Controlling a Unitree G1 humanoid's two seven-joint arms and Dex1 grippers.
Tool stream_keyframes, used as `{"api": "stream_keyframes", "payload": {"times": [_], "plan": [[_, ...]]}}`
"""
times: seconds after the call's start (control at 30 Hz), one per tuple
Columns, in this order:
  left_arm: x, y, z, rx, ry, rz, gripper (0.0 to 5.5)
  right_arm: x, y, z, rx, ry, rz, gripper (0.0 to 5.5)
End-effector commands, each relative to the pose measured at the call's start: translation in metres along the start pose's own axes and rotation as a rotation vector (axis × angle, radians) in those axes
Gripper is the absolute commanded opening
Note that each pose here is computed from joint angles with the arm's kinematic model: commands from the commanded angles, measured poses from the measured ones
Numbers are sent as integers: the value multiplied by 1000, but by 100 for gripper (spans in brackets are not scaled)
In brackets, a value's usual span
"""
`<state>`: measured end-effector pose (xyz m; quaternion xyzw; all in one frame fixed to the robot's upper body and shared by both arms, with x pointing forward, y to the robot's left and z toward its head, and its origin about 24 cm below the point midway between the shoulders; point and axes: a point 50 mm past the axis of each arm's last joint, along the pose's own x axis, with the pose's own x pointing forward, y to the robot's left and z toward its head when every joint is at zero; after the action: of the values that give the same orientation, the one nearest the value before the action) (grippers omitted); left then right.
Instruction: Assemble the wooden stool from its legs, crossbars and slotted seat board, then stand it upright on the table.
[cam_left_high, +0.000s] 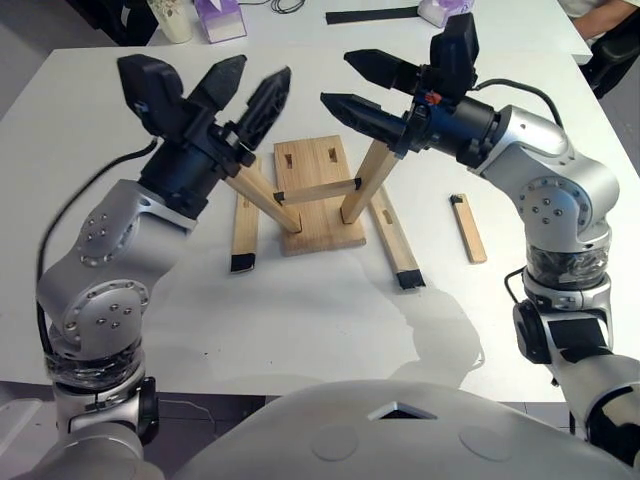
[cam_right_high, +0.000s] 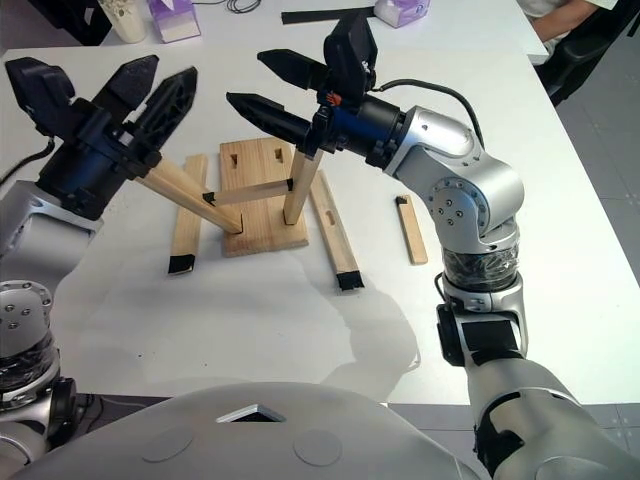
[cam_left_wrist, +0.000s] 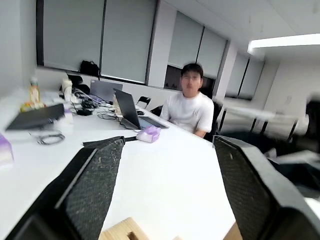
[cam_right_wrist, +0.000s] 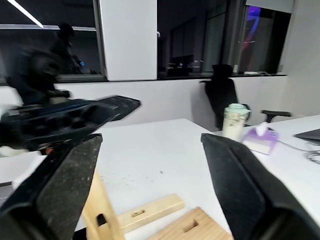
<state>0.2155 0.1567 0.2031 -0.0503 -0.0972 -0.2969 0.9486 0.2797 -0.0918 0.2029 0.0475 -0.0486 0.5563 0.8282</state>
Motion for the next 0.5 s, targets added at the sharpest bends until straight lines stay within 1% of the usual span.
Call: {"api": "stream_keyframes", "payload": {"times": [0.03, 0.1, 0.17, 0.27, 0.33, 0.4, 0.43, 0.5], "plan": [[-12, 7, -52, -97, 243, 44, 330, -3, -3, -33, 167, 115, -29, 365], [-9, 16, -33, -86, 130, 73, 330, 0, -3, -17, 203, 21, -4, 365], [-6, 26, -8, -95, -27, 107, 330, -2, -5, 8, 242, -112, 19, 365], [-10, 38, 36, -150, -290, 142, 330, -14, -18, 44, 263, -295, -12, 365], [-16, 48, 56, -187, -410, 174, 330, -25, -29, 55, 242, -341, -76, 365], [-26, 61, 60, -211, -447, 236, 330, -34, -40, 50, 208, -307, -169, 365], [-30, 68, 55, -213, -425, 277, 330, -38, -45, 44, 187, -283, -215, 365], [-36, 82, 34, -215, -337, 374, 330, -44, -55, 27, 142, -213, -322, 365]]}}
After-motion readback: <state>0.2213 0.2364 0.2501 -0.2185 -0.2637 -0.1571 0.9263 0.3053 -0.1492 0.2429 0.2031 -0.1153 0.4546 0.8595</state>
